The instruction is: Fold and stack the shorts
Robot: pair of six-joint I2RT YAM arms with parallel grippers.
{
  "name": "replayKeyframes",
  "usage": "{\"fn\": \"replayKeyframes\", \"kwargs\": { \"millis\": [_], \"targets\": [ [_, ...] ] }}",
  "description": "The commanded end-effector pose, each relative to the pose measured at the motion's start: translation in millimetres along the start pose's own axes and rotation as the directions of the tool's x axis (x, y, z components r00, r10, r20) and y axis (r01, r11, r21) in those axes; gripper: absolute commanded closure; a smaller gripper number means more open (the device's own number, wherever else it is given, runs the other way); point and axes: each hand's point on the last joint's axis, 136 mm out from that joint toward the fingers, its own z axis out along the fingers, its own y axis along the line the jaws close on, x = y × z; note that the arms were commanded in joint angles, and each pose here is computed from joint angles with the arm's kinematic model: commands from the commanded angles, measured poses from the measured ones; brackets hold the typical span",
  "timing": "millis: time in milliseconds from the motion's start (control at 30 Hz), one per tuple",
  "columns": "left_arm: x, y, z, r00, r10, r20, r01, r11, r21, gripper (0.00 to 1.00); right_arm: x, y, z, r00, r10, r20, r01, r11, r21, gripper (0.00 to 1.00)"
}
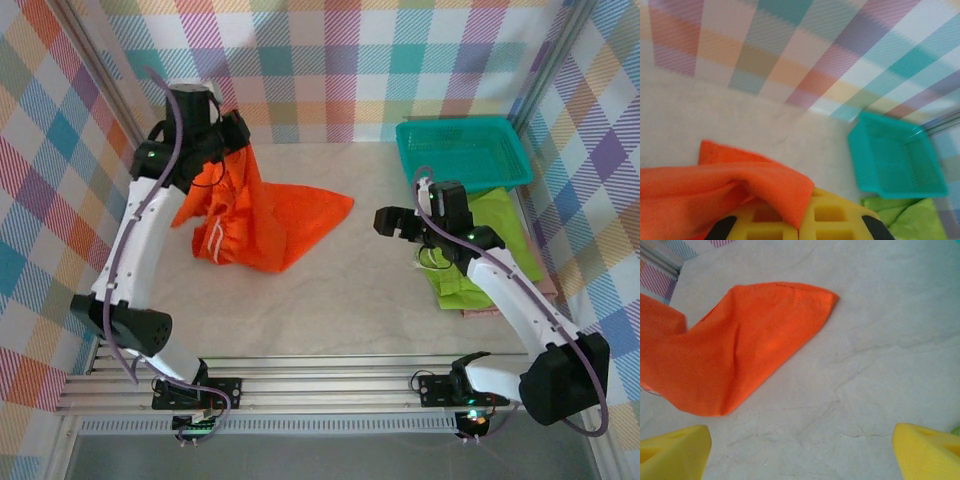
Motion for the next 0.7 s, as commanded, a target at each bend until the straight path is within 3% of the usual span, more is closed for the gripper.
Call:
{"fn": "replayKeyframes", "kwargs": {
  "millis": [0,267,500,667],
  "targets": [
    [6,-1,12,0.998,-0.064,-0.01,0.064,0.997,0.035,1.0,17,40,18,0.997,-0.035,-0.065,0.026,0.992,-0.127,0.07],
    [72,3,66,0.968,-0.162,-0.191,0.166,0.986,0.002,1.0,41,102,50,0.994,0.043,-0.099,-0.066,0.969,-0.238,0.08],
    [119,21,109,0.928,-0.222,-0.299,0.209,0.975,-0.074,1.0,44,157,91,0.996,-0.087,0.007,0.086,0.979,-0.186,0.11],
    [137,28,132,0.907,-0.237,-0.348,0.214,0.971,-0.105,1.0,49,187,132,0.986,-0.166,0.031,0.168,0.98,-0.108,0.19]
  ]
}}
